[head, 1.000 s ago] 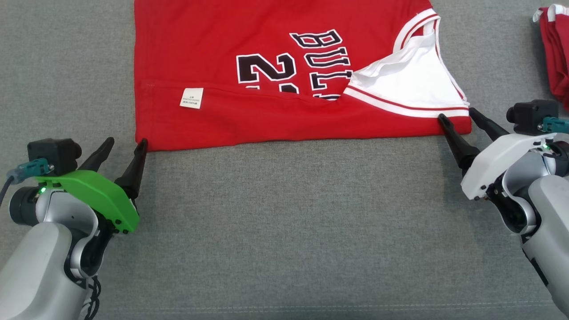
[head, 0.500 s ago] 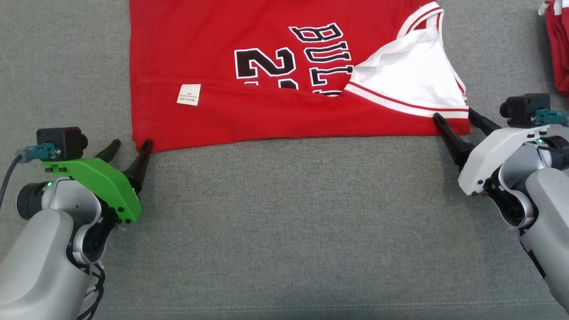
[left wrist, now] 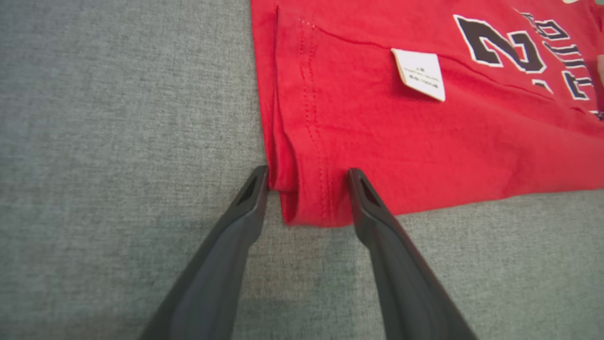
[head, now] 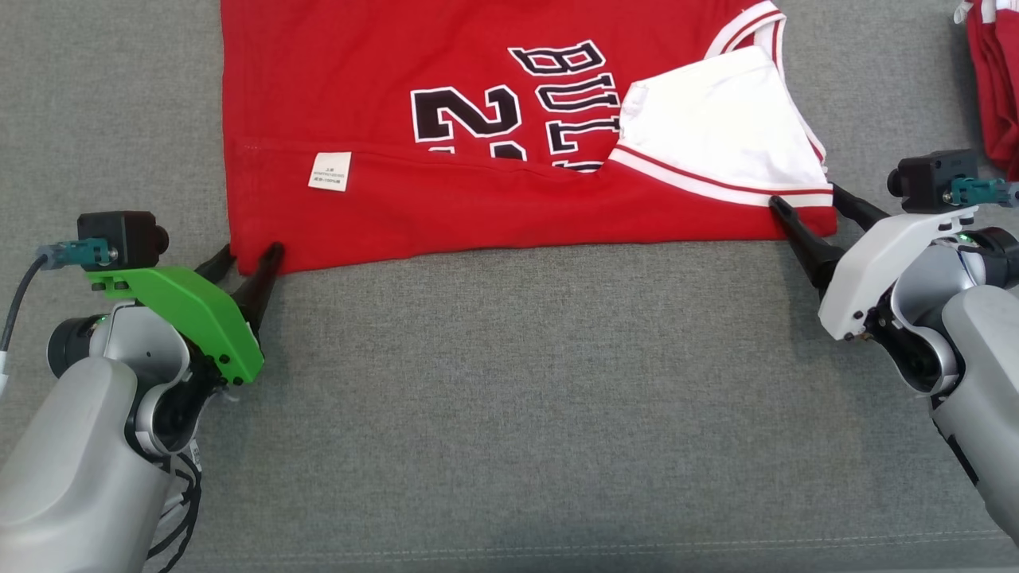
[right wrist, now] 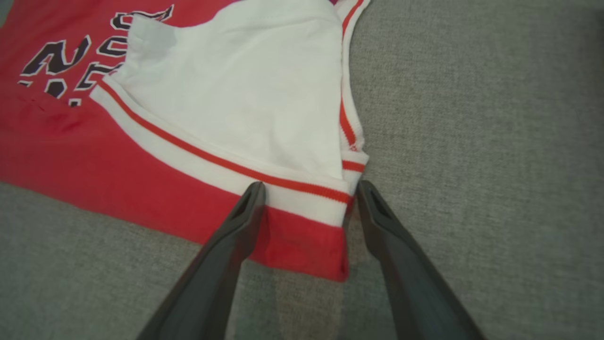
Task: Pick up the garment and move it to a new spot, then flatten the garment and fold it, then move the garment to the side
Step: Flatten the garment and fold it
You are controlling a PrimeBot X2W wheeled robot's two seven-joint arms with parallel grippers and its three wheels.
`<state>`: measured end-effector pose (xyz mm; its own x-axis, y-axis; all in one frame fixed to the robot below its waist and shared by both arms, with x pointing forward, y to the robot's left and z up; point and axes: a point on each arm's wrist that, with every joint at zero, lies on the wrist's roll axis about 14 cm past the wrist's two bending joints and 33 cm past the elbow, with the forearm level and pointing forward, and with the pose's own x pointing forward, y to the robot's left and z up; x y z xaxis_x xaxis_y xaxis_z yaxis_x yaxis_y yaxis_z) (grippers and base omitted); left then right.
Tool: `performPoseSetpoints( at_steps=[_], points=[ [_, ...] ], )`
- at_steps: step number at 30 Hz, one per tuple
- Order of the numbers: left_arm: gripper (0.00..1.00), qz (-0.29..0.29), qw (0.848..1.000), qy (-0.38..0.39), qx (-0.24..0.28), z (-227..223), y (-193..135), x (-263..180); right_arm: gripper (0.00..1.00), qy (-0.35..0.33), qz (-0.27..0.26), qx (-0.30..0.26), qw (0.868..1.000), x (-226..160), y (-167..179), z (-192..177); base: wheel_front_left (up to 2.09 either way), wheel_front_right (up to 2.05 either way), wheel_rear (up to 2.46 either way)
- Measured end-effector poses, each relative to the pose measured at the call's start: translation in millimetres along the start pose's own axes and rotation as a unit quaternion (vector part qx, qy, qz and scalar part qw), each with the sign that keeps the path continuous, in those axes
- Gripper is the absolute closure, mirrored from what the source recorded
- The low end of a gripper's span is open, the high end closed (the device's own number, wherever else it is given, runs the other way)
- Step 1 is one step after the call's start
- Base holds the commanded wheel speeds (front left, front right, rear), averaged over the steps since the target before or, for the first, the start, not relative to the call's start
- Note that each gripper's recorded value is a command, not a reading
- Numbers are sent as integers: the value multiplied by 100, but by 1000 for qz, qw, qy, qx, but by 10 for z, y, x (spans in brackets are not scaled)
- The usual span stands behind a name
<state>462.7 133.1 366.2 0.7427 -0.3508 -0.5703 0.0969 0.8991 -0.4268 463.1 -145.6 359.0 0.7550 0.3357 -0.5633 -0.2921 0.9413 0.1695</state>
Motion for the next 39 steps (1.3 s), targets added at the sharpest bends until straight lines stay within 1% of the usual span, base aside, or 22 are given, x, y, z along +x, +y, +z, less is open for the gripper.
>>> performPoseSetpoints(
  at_steps=[2, 3, 4, 6, 8, 9, 10, 11, 12, 14, 15, 16, 17, 19, 20, 21, 24, 28, 32, 36, 39],
  points=[
    [45, 3, 1000, 5, 0, -12, 17, -3, 0, 4, 1, -3, 1000, -12, -3, -3, 0, 0, 0],
    [54, 4, 1000, 5, 1, -16, 20, -6, 0, 5, 1, -4, 1000, -18, -5, -3, 0, 0, 0],
    [59, 4, 1000, 6, 1, -20, 20, -10, 0, 7, 2, -4, 1000, -24, -2, -7, 0, 0, 0],
    [65, 3, 1000, 12, 2, -36, 14, -17, 0, 11, 4, -6, 1000, -37, 8, -13, 0, 0, 0],
    [75, 1, 1000, 15, 4, -43, 6, -25, 0, 17, 5, -5, 1000, -54, 15, -34, 0, 0, 0],
    [75, 0, 1000, 17, 5, -47, 3, -29, 0, 19, 6, -5, 1000, -63, 18, -41, 0, 0, 0],
    [77, 0, 1000, 17, 5, -47, 3, -29, 0, 19, 6, -5, 1000, -63, 18, -41, 0, 0, 0],
    [90, 1, 1000, 18, 4, -49, 5, -33, 0, 20, 6, -5, 1000, -73, 21, -48, 0, 0, 0],
    [99, 1, 1000, 19, 3, -52, 5, -36, 0, 24, 6, -5, 1000, -84, 25, -67, 0, 0, 0],
    [100, 2, 1000, 20, 3, -56, 8, -42, 0, 31, 8, -6, 999, -99, 34, -99, 0, 0, 0],
    [100, 1, 1000, 22, 3, -62, 6, -45, 4, 30, 9, -6, 999, -101, 40, -92, 0, 0, 0],
    [100, 1, 1000, 24, 3, -65, 6, -47, 14, 33, 12, -2, 999, -103, 52, -95, 0, 0, 0],
    [100, 0, 1000, 24, 3, -67, 1, -49, 54, 36, 15, 3, 999, -105, 62, -102, 0, 0, 0],
    [100, -3, 1000, 26, 4, -74, -8, -52, 82, 38, 15, 6, 999, -107, 64, -104, 0, 0, 0],
    [100, -3, 1000, 27, 4, -74, -9, -53, 93, 38, 16, 9, 999, -107, 65, -99, 0, 0, 0],
    [100, -3, 1000, 26, 4, -74, -9, -53, 100, 41, 17, 11, 999, -107, 70, -106, 0, 0, 0],
    [100, -7, 1000, 27, 3, -70, -21, -55, 100, 39, 21, 23, 999, -106, 80, -86, 0, 0, 0],
    [100, -8, 1000, 26, 4, -61, -20, -64, 100, 36, 18, 26, 999, -121, 48, -47, 0, 0, 0],
    [100, -17, 1000, 24, 0, -33, -59, -101, 100, 27, 23, 44, 998, -178, 56, -5, 0, 0, 0],
    [100, -19, 1000, 22, -3, -37, -56, -187, 100, 35, 20, 56, 998, -311, 36, -118, 0, 0, 0],
    [100, -22, 999, 24, -29, -145, -44, -319, 100, 37, 19, 63, 997, -452, 32, -188, 0, 0, 0]
  ],
)
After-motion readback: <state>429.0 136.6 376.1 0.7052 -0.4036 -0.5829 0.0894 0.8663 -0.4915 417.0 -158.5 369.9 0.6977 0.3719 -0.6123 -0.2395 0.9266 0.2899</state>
